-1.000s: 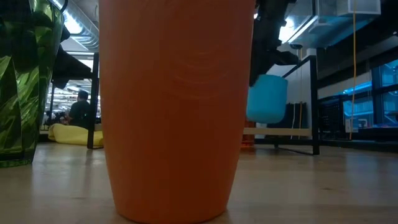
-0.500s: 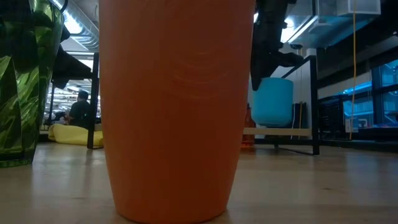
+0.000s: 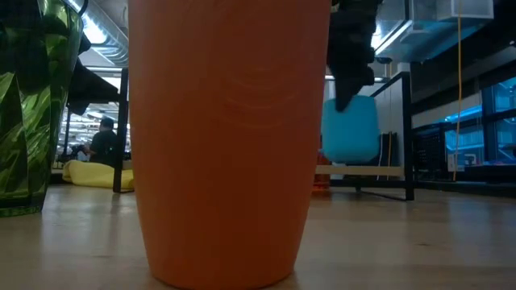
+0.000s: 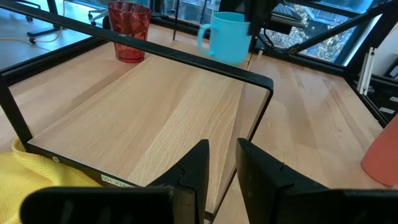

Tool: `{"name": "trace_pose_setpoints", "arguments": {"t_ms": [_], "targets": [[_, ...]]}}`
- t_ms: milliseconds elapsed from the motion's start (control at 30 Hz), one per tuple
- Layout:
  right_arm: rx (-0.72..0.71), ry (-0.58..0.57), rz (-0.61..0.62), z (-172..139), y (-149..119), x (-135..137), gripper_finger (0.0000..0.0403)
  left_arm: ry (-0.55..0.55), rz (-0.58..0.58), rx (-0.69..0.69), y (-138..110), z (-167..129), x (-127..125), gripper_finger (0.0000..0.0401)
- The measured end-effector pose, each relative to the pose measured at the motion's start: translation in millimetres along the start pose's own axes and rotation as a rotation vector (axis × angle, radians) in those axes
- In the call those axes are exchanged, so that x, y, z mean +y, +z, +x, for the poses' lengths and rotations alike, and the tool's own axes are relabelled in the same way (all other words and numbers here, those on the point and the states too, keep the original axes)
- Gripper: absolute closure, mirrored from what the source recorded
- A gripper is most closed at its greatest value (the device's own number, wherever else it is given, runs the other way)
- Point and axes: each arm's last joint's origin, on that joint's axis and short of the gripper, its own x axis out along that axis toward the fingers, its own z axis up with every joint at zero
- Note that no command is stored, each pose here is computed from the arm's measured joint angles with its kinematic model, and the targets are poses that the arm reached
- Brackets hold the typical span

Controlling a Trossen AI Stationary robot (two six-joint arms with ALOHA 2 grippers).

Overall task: Stack small to large cups/mugs on shelf
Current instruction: Put the blue mug on the shelf

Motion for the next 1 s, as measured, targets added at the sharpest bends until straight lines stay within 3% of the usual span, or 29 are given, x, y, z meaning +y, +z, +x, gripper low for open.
{"name": "trace_pose_setpoints", "arguments": {"t_ms": [200,467,733,1000], "targets": [[0.040,-0.083,-0.231,0.0,-13.6,13.1,0.0383,0.000,0.000,0.000,0.0,0.0,0.0,0.0326],[-0.020,-0.107,-0.317,0.1,-13.1,22.3,0.0376,0.000,0.000,0.000,0.0,0.0,0.0,0.0326],[0.008,-0.141,-0.426,-0.1,-16.5,22.1,0.0376,0.000,0.000,0.000,0.0,0.0,0.0,0.0326],[-0.004,-0.174,-0.400,-0.2,-16.0,21.0,0.0372,0.000,0.000,0.000,0.0,0.0,0.0,0.0326]]}}
